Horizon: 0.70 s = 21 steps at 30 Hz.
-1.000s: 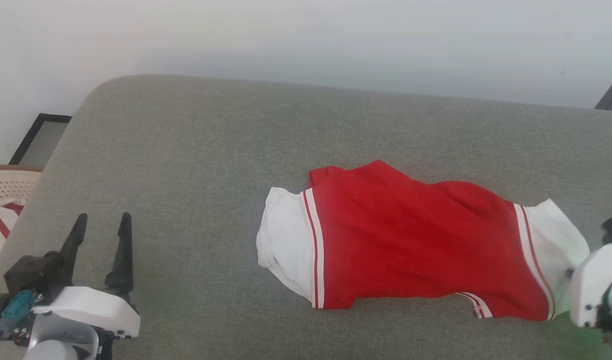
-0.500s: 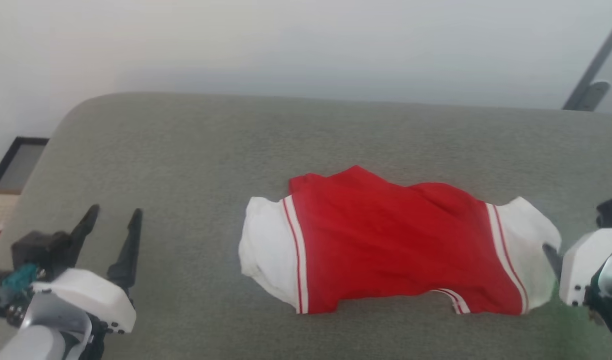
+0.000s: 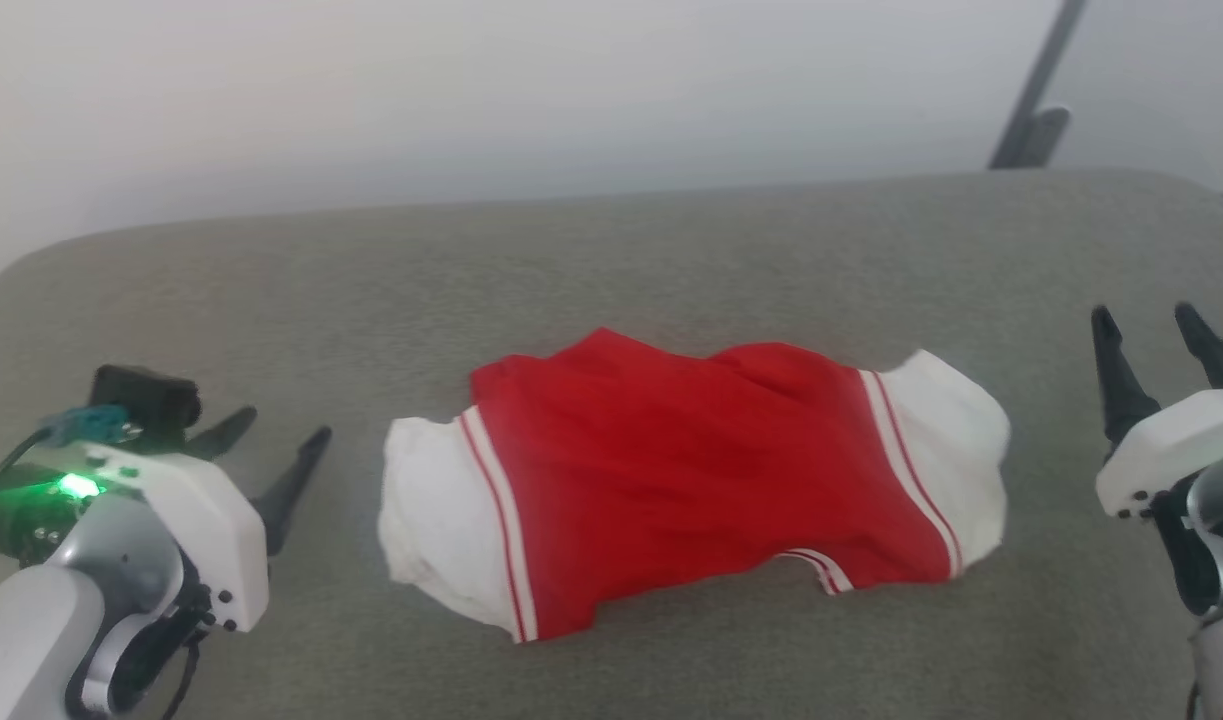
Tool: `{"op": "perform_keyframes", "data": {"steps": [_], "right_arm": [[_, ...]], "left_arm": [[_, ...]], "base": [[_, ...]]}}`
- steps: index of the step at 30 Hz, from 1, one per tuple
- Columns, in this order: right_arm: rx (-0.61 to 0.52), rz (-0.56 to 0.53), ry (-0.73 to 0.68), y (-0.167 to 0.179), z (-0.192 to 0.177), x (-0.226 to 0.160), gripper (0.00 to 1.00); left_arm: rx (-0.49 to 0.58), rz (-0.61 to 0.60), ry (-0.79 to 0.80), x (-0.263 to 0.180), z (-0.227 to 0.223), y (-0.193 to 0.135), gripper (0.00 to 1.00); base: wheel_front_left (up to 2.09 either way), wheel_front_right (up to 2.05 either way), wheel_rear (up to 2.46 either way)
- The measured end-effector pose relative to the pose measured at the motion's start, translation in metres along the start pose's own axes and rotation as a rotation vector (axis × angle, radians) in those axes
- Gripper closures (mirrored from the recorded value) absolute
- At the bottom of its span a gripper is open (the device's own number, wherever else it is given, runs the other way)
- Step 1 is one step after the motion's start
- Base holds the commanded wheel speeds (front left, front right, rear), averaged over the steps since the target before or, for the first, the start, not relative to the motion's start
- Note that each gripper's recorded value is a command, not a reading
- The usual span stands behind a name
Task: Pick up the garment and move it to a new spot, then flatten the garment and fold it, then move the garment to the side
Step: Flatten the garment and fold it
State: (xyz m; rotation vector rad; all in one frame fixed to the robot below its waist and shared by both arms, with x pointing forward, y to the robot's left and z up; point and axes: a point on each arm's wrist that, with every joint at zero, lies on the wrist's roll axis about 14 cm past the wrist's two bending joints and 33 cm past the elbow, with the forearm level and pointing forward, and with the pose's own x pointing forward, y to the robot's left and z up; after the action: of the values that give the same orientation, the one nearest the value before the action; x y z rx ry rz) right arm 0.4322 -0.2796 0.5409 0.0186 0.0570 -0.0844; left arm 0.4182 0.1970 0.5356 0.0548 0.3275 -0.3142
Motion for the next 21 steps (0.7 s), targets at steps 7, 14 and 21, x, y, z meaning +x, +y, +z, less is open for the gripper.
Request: {"op": "perform_keyframes", "data": {"steps": [7, 14, 21], "right_arm": [[-0.008, -0.080, -0.122, -0.018, 0.023, -0.015, 0.00], [-0.010, -0.127, -0.142, -0.027, 0.026, -0.022, 0.00], [0.001, -0.150, -0.160, -0.028, 0.026, -0.024, 0.00]], "left_arm": [[-0.012, -0.111, 0.274, 0.031, -0.039, -0.026, 0.00], [-0.053, -0.118, 0.518, 0.046, -0.085, -0.031, 0.00], [-0.094, -0.092, 0.619, 0.057, -0.112, -0.022, 0.00]], "base": [[0.00, 0.00, 0.00], [0.00, 0.00, 0.00], [0.00, 0.00, 0.00]]}}
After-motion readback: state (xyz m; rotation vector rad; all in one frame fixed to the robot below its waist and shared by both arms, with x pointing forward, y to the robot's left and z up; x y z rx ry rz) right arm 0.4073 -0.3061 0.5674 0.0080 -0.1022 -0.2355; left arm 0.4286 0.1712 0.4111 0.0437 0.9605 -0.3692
